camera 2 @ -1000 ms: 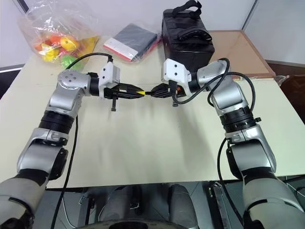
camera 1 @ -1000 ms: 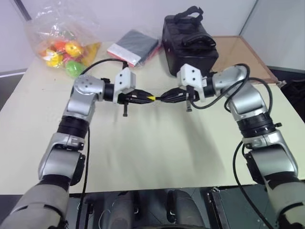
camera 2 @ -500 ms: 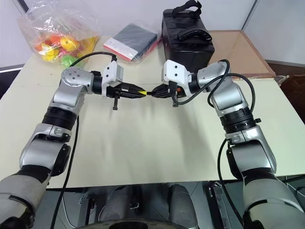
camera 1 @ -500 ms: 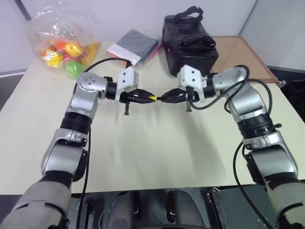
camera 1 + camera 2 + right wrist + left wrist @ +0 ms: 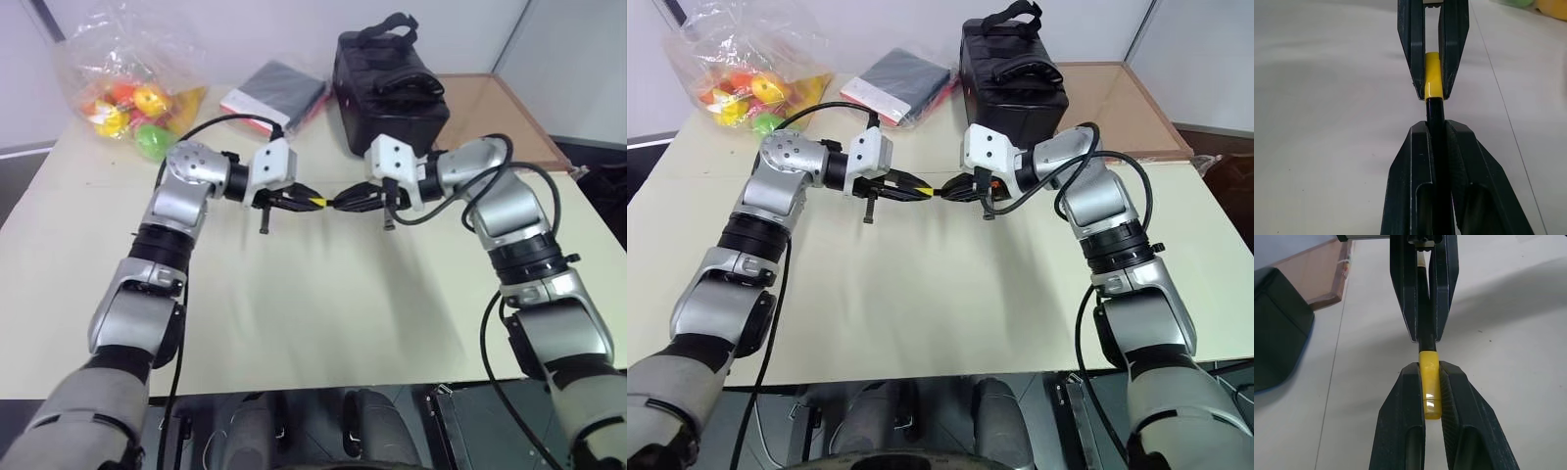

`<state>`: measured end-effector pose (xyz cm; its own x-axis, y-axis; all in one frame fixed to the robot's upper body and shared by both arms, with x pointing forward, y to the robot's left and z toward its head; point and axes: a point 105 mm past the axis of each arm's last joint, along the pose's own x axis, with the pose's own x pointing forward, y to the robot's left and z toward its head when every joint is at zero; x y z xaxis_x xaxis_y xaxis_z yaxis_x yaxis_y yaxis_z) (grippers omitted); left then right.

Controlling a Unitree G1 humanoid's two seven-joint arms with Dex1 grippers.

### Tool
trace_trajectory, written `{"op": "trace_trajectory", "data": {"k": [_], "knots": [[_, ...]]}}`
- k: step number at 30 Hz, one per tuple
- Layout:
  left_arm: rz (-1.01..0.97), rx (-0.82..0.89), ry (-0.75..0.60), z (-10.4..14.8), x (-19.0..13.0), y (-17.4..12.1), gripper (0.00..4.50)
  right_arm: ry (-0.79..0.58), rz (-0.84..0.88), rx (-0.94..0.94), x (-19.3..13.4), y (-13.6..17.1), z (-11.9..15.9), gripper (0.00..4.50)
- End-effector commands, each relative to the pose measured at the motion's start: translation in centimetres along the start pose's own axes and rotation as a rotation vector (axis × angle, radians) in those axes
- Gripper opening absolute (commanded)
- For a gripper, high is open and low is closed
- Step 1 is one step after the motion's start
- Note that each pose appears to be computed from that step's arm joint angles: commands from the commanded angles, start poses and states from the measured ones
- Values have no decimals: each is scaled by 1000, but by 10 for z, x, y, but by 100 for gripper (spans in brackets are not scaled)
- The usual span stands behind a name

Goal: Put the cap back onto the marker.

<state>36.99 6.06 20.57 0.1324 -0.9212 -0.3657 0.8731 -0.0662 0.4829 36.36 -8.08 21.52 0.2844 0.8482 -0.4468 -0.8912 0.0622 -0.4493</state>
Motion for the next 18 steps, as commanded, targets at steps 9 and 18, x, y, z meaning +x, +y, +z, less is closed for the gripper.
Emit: {"op": "trace_trajectory", "data": {"k": [9, 18], "knots": [[-164, 57, -46, 27, 47, -18, 2, -118, -11, -91, 10, -1, 39, 0], [-270, -49, -62, 39, 49, -28, 2, -106, -30, -128, 16, -1, 42, 0]]}}
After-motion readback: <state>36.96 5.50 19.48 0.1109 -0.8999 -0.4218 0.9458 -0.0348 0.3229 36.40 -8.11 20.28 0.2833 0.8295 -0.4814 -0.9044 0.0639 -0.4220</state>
